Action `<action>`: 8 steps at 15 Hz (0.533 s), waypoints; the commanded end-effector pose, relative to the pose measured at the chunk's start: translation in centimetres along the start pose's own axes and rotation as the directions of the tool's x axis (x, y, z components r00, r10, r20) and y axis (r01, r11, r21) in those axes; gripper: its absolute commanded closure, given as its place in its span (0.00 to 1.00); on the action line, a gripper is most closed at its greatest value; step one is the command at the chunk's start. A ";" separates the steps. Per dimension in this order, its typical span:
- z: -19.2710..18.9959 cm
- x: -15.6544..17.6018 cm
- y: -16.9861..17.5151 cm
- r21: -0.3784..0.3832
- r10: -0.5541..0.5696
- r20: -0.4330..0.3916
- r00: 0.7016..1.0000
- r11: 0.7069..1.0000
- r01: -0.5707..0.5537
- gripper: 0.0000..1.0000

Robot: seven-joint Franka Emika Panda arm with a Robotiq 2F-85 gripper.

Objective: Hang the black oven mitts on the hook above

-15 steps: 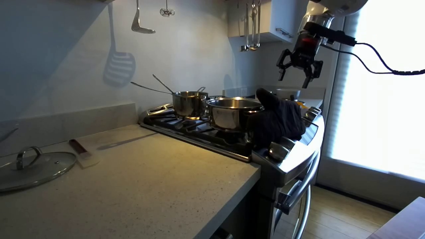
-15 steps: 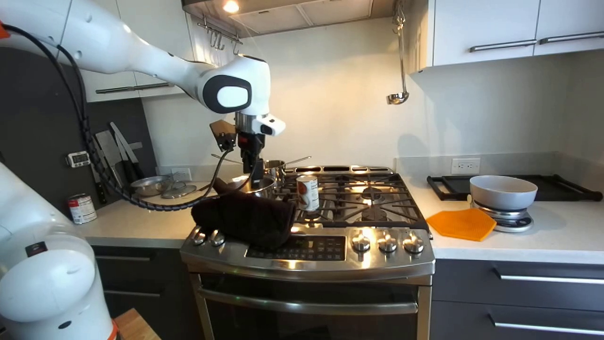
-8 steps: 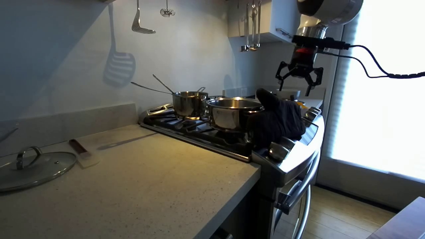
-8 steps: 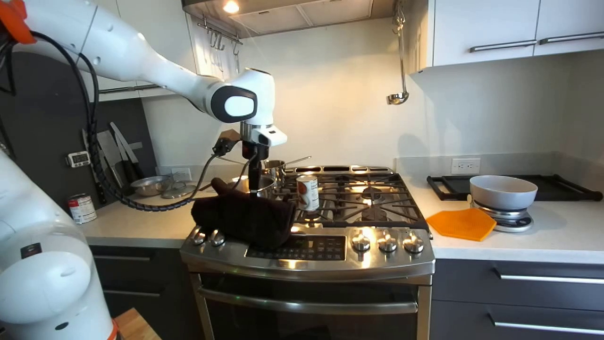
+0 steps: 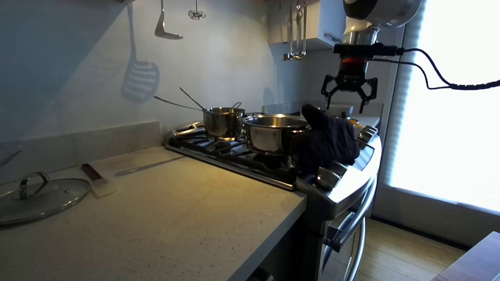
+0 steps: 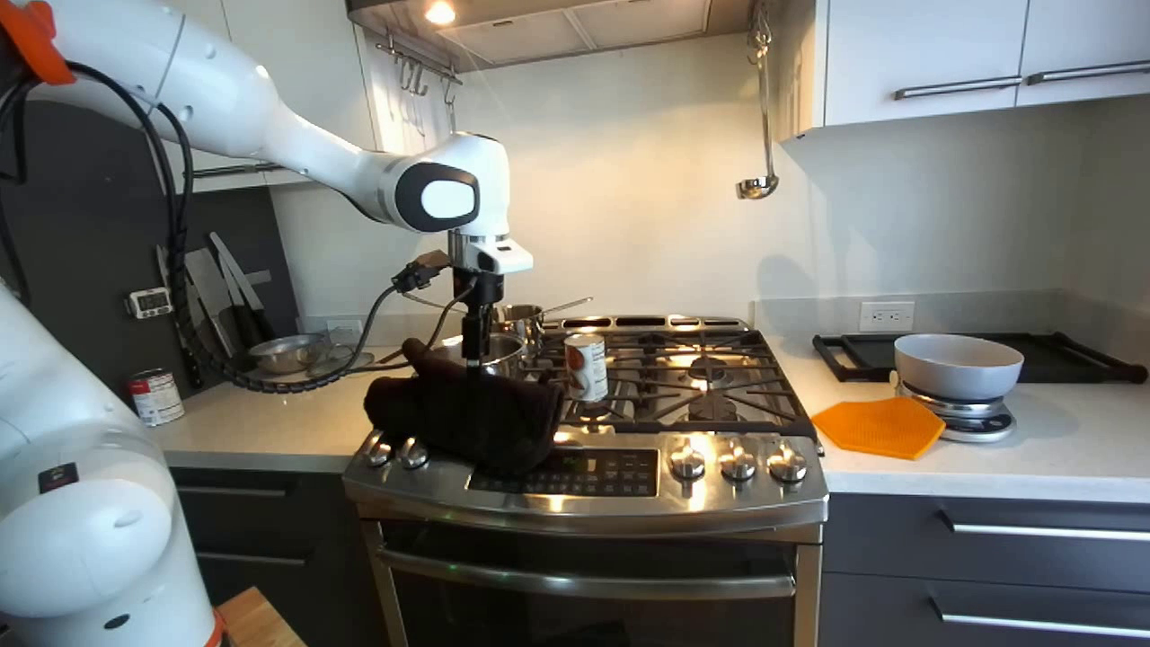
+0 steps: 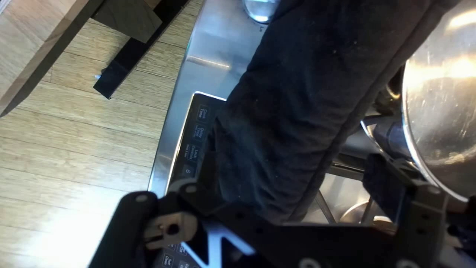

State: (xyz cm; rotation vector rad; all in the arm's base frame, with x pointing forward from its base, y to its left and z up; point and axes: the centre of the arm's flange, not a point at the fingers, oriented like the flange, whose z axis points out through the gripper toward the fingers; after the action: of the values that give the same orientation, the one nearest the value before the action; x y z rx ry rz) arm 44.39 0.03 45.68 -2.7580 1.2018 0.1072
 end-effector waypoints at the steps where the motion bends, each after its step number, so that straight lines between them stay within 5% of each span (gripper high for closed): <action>1: 0.2 0.6 -0.1 0.009 0.021 0.006 1.000 1.000 -0.021 0.00; 8: 1.2 2.6 0.1 0.006 0.150 0.033 0.988 0.989 -0.150 0.00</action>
State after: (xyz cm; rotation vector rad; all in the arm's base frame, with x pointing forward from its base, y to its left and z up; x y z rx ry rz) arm 45.09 -1.26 44.97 -2.6986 1.3197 0.1309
